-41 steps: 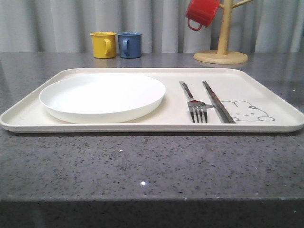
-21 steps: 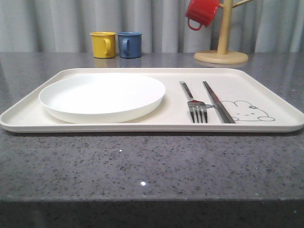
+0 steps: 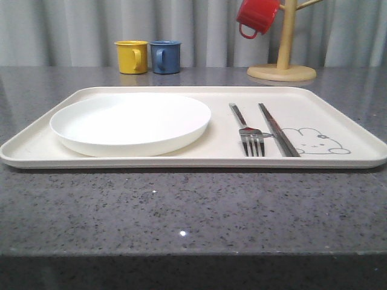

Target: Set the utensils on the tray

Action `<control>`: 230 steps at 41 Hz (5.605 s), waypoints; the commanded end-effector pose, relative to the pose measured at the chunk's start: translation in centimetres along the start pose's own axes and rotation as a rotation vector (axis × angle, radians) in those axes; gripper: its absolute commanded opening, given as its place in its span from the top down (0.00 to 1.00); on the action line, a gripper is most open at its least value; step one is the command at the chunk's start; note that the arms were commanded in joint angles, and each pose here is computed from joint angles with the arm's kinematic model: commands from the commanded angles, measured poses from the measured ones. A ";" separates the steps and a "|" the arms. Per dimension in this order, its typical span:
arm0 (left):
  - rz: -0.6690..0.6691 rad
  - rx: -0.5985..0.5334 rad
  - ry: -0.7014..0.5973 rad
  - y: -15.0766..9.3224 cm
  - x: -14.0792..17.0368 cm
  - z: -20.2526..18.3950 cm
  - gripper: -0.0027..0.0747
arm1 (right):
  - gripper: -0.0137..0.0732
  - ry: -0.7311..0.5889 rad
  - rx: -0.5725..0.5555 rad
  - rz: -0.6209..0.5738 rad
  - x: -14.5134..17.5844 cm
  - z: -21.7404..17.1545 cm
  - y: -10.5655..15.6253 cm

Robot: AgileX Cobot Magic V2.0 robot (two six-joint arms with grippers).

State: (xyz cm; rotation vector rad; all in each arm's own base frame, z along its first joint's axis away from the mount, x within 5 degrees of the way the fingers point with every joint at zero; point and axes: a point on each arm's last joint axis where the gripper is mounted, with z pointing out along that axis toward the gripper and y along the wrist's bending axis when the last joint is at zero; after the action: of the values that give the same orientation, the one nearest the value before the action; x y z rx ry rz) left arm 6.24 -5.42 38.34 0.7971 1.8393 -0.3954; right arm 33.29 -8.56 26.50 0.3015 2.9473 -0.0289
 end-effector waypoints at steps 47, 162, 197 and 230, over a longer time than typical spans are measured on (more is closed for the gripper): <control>-0.013 -0.005 -0.099 0.1 -1.4 -0.4 0.49 | 0.86 -0.050 -0.079 -0.201 0.4 -5.5 7.2; -0.013 -0.005 -0.099 0.1 -1.4 -0.4 0.49 | 0.60 -0.818 -0.382 -0.475 26.7 -16.3 5.4; -0.017 -0.001 -0.098 0.1 -1.3 -0.4 0.99 | 0.98 -0.930 -0.411 -0.458 29.5 -14.4 3.9; -0.118 -0.451 -0.282 1.0 8.2 -0.9 0.99 | 0.98 -0.930 -0.412 -0.458 29.5 -14.4 3.9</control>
State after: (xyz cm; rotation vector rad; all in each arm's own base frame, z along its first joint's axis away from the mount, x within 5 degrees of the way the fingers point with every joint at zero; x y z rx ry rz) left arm 4.22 -1.83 31.60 0.4277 1.7557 -0.1920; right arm 2.82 1.52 34.16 -0.3646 2.0505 0.2801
